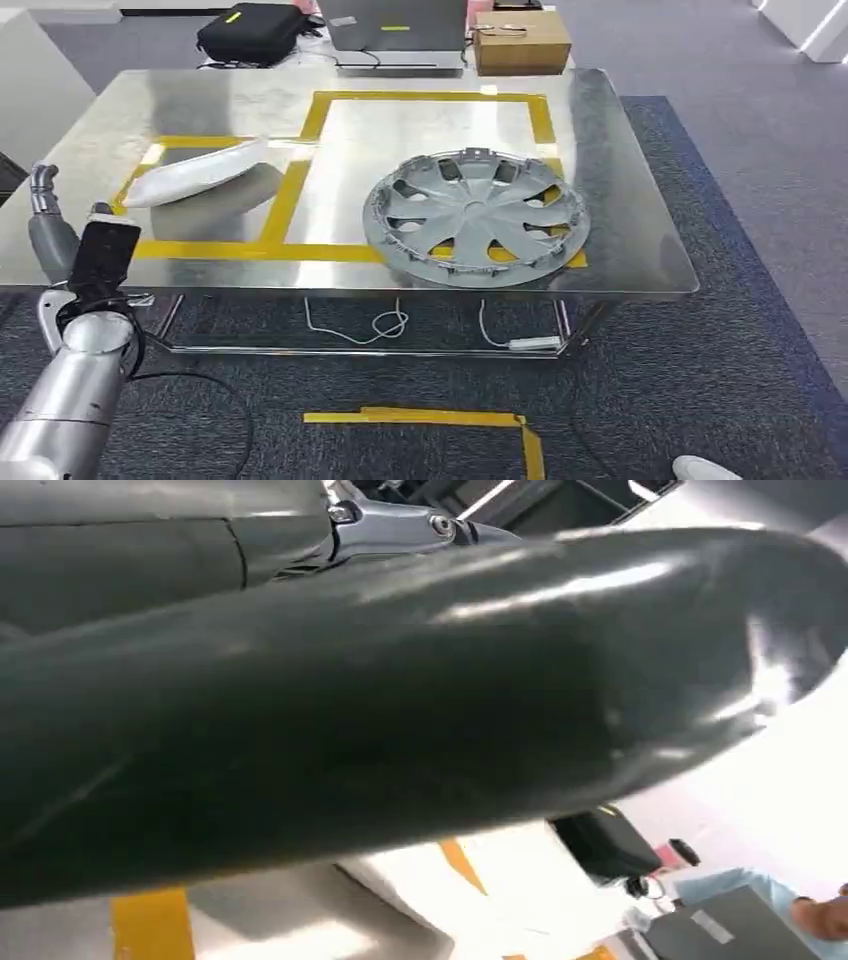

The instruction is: Take the parts from the cabinet and place them on the table.

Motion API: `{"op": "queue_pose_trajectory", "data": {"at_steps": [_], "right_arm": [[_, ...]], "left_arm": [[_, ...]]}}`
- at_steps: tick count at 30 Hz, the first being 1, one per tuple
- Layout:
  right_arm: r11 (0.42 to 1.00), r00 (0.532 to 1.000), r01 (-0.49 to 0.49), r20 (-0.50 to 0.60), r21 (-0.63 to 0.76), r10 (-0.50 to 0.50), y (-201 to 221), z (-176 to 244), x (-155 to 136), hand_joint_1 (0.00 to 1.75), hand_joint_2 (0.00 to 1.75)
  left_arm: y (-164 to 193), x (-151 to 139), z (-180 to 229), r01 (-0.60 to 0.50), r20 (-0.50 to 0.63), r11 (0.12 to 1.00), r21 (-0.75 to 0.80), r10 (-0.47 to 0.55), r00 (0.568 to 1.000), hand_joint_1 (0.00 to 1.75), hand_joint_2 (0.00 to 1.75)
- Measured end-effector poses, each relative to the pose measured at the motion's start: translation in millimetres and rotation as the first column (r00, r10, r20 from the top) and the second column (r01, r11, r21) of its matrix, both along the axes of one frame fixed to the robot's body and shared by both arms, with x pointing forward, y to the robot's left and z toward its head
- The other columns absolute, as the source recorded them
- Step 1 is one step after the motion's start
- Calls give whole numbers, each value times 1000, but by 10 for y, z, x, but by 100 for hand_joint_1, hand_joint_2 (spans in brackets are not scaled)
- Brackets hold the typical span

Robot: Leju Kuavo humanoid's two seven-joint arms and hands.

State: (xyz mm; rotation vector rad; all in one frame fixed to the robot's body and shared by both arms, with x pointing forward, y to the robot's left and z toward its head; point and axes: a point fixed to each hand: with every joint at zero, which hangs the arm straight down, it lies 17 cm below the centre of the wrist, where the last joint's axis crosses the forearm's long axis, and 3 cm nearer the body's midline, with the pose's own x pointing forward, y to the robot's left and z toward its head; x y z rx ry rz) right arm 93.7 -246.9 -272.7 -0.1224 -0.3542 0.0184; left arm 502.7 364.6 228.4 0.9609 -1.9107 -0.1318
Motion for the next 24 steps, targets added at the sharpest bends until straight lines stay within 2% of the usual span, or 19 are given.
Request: {"op": "queue_pose_trajectory", "data": {"at_steps": [7,24], "right_arm": [[1000,1000,4,-5,0,-4,-1,-5,-28,0,0],[1000,1000,7,-3,1,-7,3,-2,-10,0,0]], "left_arm": [[-161,-32,98,30,28,1000,0,-30,999,0,0],[-216,-72,97,43,31,999,2,-44,999,0,0]]}}
